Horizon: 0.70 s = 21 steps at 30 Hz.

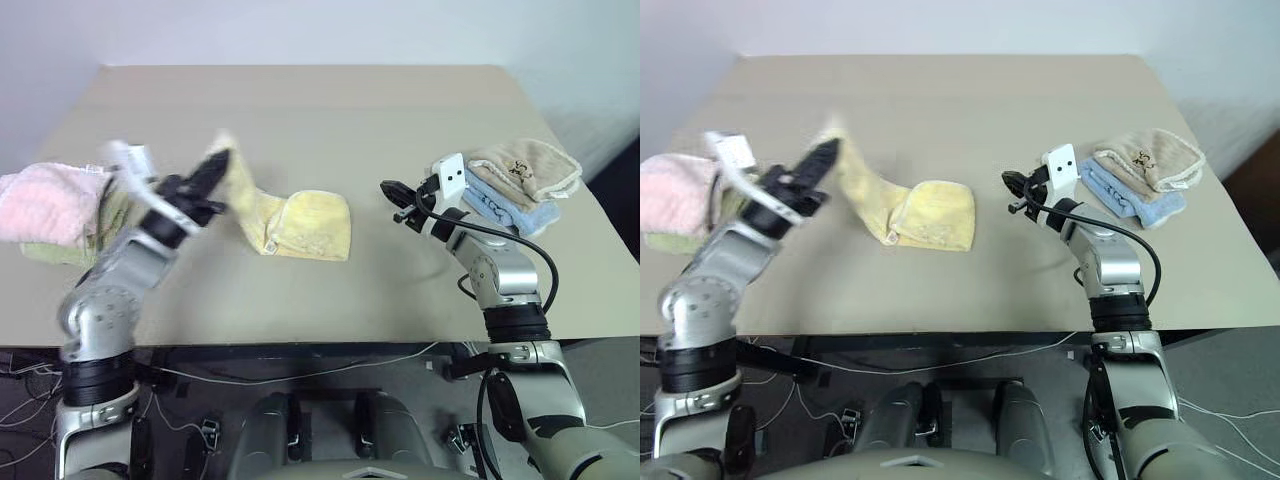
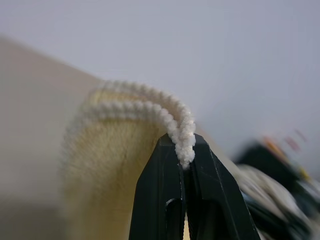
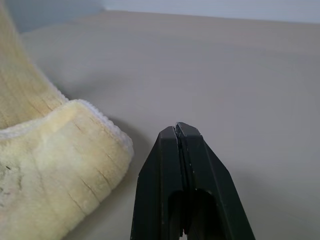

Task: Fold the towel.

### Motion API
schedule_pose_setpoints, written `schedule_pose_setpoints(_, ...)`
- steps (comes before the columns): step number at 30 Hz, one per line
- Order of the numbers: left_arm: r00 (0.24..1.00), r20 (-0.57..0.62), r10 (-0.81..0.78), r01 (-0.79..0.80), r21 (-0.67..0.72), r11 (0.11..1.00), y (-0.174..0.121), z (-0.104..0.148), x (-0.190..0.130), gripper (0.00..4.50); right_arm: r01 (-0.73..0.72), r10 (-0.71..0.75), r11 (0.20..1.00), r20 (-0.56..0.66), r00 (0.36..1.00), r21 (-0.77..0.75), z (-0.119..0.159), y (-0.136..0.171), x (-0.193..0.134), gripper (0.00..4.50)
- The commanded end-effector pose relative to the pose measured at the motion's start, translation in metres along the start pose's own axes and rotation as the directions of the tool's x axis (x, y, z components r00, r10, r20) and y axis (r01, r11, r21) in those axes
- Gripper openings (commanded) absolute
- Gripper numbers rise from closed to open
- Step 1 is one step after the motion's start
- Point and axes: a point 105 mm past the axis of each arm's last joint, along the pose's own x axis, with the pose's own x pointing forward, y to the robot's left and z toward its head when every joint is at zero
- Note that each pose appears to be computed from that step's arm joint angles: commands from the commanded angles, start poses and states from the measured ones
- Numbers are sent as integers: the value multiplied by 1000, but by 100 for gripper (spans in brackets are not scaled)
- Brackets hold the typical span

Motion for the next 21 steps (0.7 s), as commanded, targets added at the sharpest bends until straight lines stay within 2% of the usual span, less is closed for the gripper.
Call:
schedule_pose_setpoints(1, 986, -87, -144, 152, 98, 983, -31, -23, 18, 4, 43, -43, 999, 28, 999, -12, 6, -9, -6, 0)
schedule_pose_setpoints(3, 964, -203, -171, 211, 194, 958, -39, -50, 26, 4, 47, -47, 999, 32, 998, -10, 6, -9, -7, 0)
schedule_pose_setpoints(6, 925, -355, -134, 255, 322, 912, -32, -85, 29, 4, 55, -55, 998, 39, 998, -11, 7, -8, -10, 0)
schedule_pose_setpoints(10, 907, -411, -96, 256, 357, 898, -25, -99, 30, 4, 63, -62, 998, 42, 997, -11, 7, -8, -14, 0)
schedule_pose_setpoints(14, 910, -399, -114, 251, 311, 917, -24, -97, 25, 102, 54, -53, 998, 40, 998, -14, 7, -2, -13, 0)
schedule_pose_setpoints(21, 950, -275, -144, 211, 228, 951, -26, -71, 13, 341, 5, -3, 999, 52, 999, -33, 15, 10, -9, 0)
